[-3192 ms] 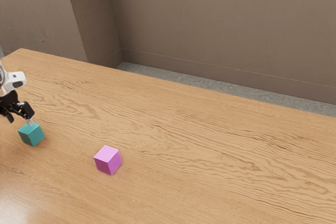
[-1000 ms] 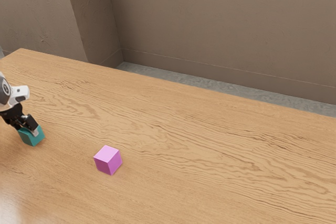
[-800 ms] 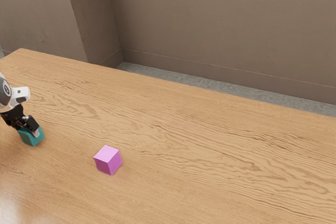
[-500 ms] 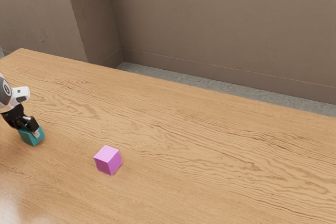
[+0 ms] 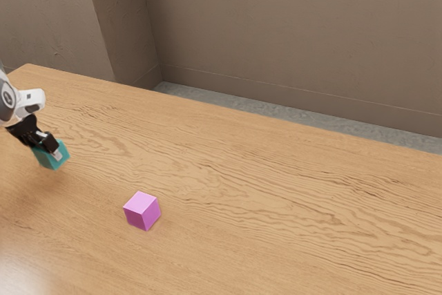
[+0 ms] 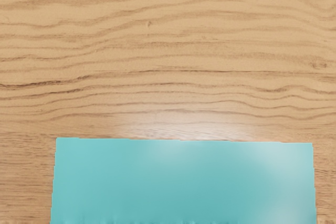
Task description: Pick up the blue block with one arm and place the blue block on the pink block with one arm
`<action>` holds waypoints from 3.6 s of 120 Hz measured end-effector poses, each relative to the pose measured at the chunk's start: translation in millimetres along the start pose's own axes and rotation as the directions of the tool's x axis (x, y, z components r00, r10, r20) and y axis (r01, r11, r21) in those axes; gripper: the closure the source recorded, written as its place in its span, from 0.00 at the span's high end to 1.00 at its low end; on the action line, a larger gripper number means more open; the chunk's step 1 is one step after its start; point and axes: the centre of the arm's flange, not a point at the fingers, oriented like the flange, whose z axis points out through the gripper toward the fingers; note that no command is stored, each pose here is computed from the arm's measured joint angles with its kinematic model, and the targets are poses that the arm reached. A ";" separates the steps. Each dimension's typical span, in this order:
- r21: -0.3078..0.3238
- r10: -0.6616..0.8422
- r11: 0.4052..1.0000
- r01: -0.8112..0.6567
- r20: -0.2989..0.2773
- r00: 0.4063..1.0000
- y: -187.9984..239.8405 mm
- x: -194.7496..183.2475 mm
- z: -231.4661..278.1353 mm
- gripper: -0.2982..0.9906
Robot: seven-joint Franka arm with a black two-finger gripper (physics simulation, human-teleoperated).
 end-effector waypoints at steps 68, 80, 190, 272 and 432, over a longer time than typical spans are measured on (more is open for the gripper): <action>-0.016 0.185 0.983 -0.185 -0.005 0.983 198.7 -16.2 -40.2 0.49; -0.029 0.202 0.979 -0.202 0.008 0.979 227.6 -13.6 -34.0 0.49; -0.027 -0.025 0.999 0.028 0.130 0.991 306.3 -6.1 15.0 0.50; 0.010 -0.181 0.983 0.181 0.127 0.975 295.0 -13.7 18.7 0.50; 0.035 -0.228 0.974 0.225 0.108 0.968 302.0 -22.1 10.3 0.50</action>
